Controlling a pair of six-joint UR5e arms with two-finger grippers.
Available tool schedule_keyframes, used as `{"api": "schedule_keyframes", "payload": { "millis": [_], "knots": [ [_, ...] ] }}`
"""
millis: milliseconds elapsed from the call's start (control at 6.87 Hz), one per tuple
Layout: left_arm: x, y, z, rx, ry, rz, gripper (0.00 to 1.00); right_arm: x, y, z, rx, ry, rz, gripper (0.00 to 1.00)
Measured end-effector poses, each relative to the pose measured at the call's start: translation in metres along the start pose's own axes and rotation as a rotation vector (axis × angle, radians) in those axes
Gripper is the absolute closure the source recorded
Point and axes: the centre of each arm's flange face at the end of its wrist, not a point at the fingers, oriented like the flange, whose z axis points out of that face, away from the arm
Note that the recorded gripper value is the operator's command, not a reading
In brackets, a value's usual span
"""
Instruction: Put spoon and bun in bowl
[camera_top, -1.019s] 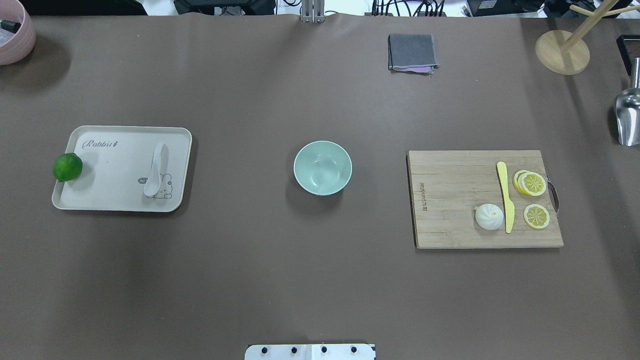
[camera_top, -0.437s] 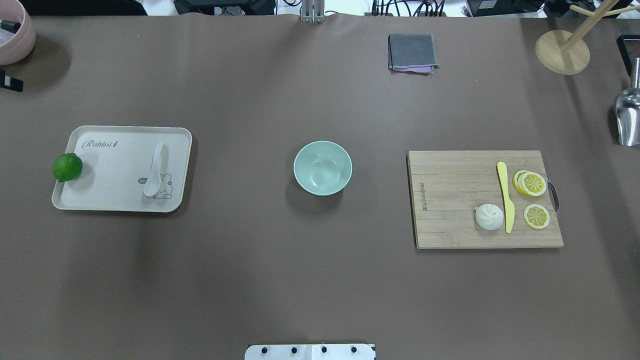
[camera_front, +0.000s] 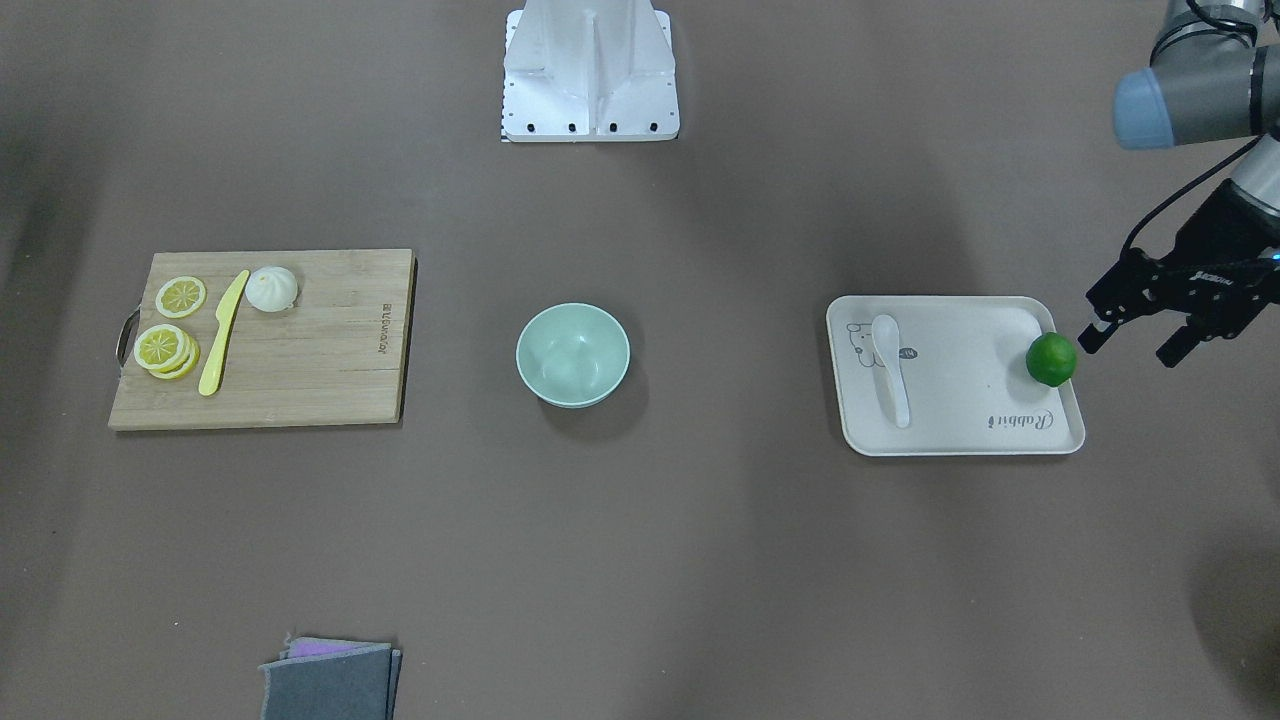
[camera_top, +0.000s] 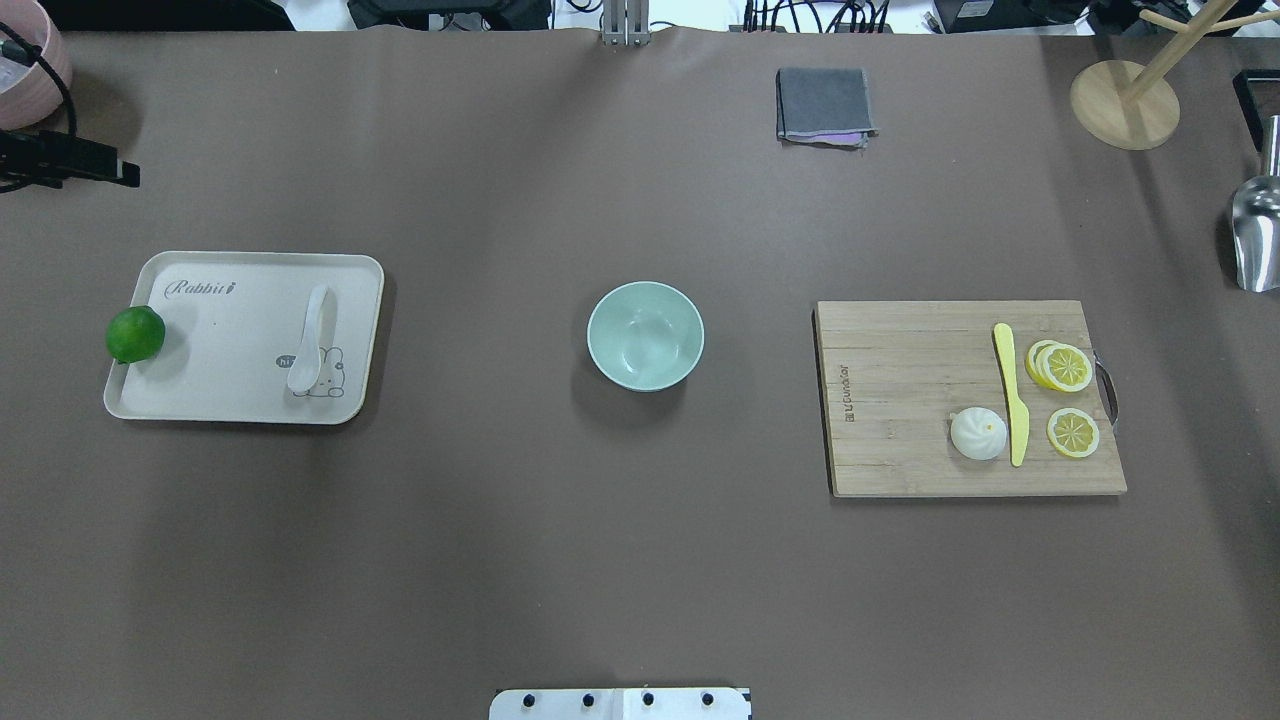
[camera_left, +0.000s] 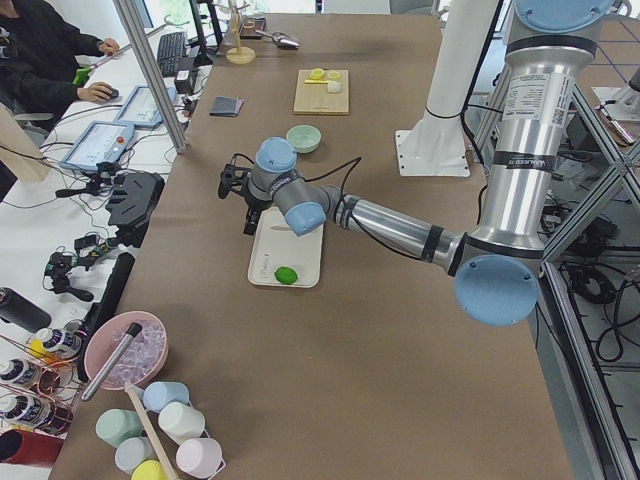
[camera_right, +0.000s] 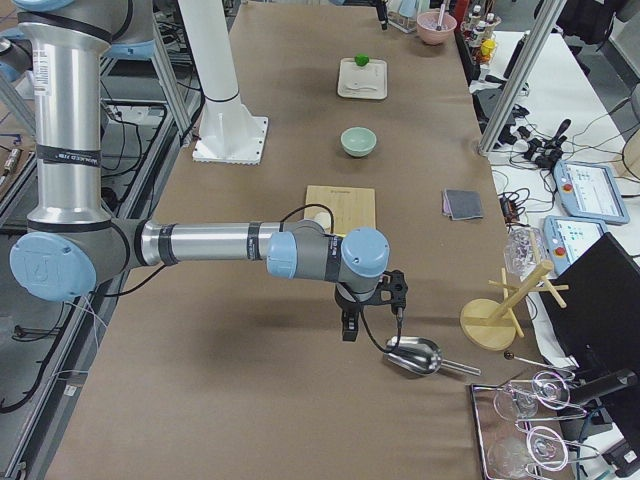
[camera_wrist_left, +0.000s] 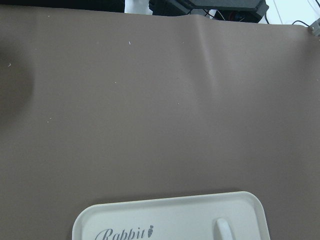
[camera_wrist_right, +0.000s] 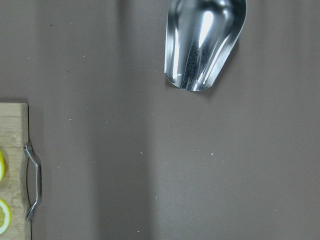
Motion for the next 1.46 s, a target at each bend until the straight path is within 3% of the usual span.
{"api": "schedule_keyframes", "payload": {
  "millis": [437,874,1311,1456],
  "knots": [
    [0.037,0.034,0.050,0.048,-0.097,0.016,0.03,-0.015,-0.013,-0.009,0.020,-0.006,-0.030,0.00],
    [0.088,0.064,0.082,0.035,-0.075,0.003,0.03,-0.023,-0.022,-0.014,0.029,-0.009,-0.045,0.00],
    [0.134,0.120,0.140,0.043,-0.118,0.021,0.04,-0.028,-0.024,-0.016,0.040,-0.042,-0.026,0.00],
    [0.137,0.128,0.152,0.038,-0.132,0.023,0.32,-0.026,-0.022,-0.013,0.052,-0.046,-0.034,0.00]
  ]
}}
